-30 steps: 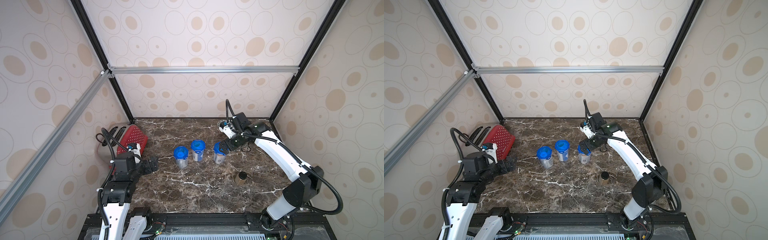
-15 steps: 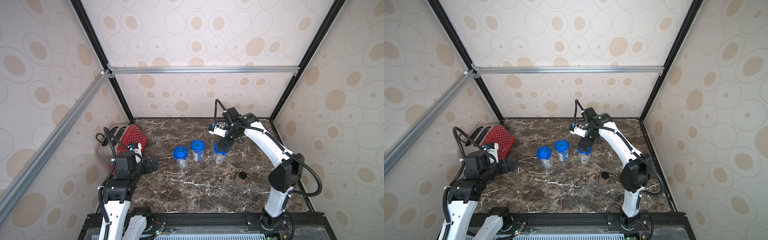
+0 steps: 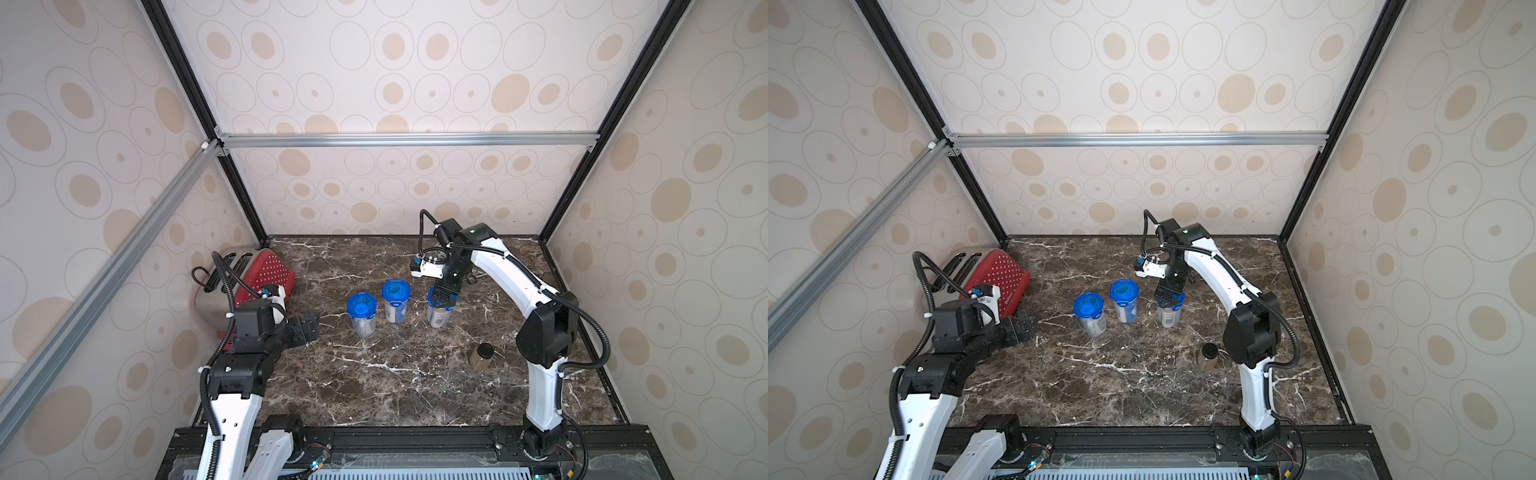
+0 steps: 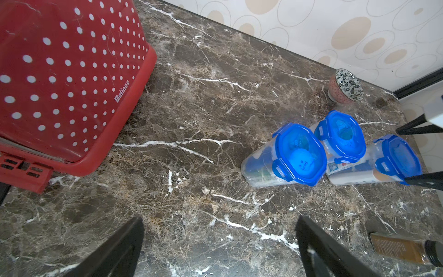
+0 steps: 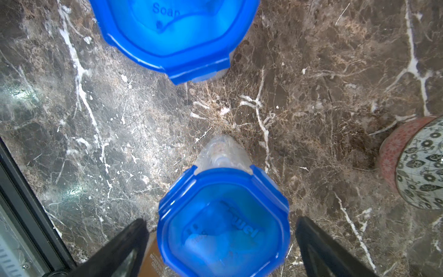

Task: Take out toiletry kits
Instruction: Pick up the container from the center of the board.

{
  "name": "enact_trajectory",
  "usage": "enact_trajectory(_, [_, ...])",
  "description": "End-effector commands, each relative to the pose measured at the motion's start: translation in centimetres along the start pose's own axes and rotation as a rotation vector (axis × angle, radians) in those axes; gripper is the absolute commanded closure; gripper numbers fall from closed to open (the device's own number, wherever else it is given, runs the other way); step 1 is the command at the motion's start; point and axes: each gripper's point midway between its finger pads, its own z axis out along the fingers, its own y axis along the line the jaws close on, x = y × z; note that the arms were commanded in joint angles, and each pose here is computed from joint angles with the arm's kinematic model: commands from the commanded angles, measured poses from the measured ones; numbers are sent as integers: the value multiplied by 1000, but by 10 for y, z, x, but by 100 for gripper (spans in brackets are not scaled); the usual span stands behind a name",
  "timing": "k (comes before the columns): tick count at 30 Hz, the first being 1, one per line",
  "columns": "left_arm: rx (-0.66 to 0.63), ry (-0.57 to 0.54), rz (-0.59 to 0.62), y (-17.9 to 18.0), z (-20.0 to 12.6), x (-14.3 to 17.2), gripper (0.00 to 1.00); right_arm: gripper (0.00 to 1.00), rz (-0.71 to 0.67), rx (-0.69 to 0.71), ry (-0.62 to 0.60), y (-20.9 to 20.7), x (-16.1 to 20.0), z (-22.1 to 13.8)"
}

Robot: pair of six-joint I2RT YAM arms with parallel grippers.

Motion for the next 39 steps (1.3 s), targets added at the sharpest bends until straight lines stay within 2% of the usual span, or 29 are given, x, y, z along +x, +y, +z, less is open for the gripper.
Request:
enact_trajectory(1, [13, 6, 27, -3, 0, 1, 1, 0, -39, -59, 5, 15, 3, -1])
enact_trajectory(16, [19, 8, 26, -4, 0, 1, 1, 0, -30, 1, 54, 9, 13, 17])
enact_trajectory(22, [19, 12, 26, -4, 1, 2, 1, 7, -19, 49, 71, 2, 13, 19])
enact_trajectory(28, [19, 13, 26, -4, 2, 2, 1, 21, 4, 34, 13, 11, 3, 6])
enact_trajectory(33, [20, 13, 24, -4, 2, 2, 1, 27, 27, 17, -5, 27, 1, -4])
enact_trajectory(39, [25, 14, 26, -4, 2, 2, 1, 30, 68, -2, -56, 58, -8, -23])
